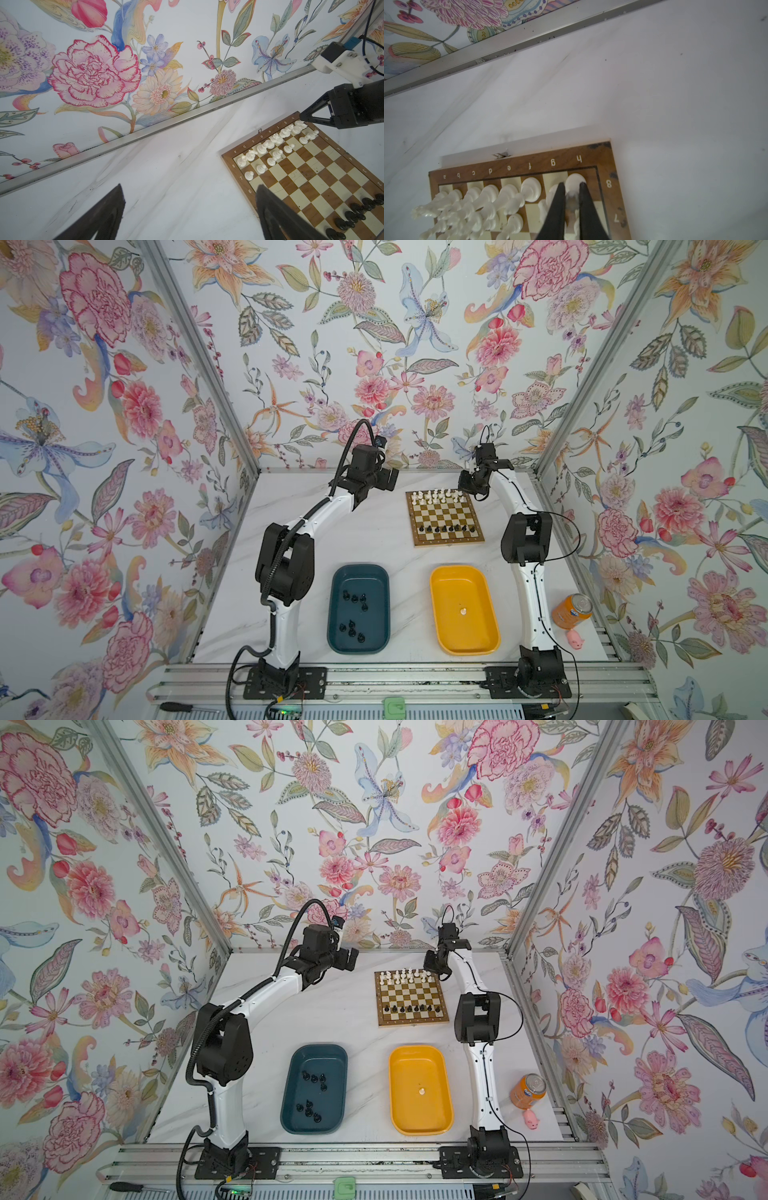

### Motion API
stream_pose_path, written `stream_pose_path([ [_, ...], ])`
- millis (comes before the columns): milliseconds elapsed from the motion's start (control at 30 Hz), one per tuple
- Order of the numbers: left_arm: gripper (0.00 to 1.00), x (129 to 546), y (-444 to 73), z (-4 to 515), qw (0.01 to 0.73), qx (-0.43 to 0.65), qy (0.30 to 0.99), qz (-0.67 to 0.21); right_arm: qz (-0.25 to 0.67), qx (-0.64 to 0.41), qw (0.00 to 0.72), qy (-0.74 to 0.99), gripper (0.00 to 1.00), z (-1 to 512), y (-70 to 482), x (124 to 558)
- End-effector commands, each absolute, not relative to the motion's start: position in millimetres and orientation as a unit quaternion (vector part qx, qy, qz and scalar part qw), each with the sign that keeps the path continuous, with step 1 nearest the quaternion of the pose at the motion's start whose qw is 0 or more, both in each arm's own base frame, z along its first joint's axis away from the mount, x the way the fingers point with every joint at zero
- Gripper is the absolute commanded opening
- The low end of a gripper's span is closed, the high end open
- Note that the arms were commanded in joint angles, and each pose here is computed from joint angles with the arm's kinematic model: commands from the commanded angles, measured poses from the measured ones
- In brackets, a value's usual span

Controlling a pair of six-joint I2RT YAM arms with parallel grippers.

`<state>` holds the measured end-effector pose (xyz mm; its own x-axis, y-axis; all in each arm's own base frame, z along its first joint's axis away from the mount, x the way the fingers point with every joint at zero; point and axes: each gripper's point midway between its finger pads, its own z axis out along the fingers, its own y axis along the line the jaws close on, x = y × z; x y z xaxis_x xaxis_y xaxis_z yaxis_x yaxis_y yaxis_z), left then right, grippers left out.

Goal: Set up the chess pieces on the board

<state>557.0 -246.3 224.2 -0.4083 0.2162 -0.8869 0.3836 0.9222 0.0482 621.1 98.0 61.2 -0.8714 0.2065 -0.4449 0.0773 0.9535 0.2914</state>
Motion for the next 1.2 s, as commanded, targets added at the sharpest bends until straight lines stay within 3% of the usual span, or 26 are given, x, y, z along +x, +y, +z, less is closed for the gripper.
stream_pose_path([
  [0, 0.99, 560.4, -241.8, 226.7, 0.514, 0.182, 0.835, -0.072, 0.129, 0.068, 0.228, 0.963, 0.11, 43.9, 102.9, 618.1],
  [1167, 0.99, 561.1, -241.7, 223.0, 0.515, 0.18, 0.834, -0.08, 0.083, 0.064, 0.248, 0.963, 0.09, 61.3, 86.5, 619.1],
])
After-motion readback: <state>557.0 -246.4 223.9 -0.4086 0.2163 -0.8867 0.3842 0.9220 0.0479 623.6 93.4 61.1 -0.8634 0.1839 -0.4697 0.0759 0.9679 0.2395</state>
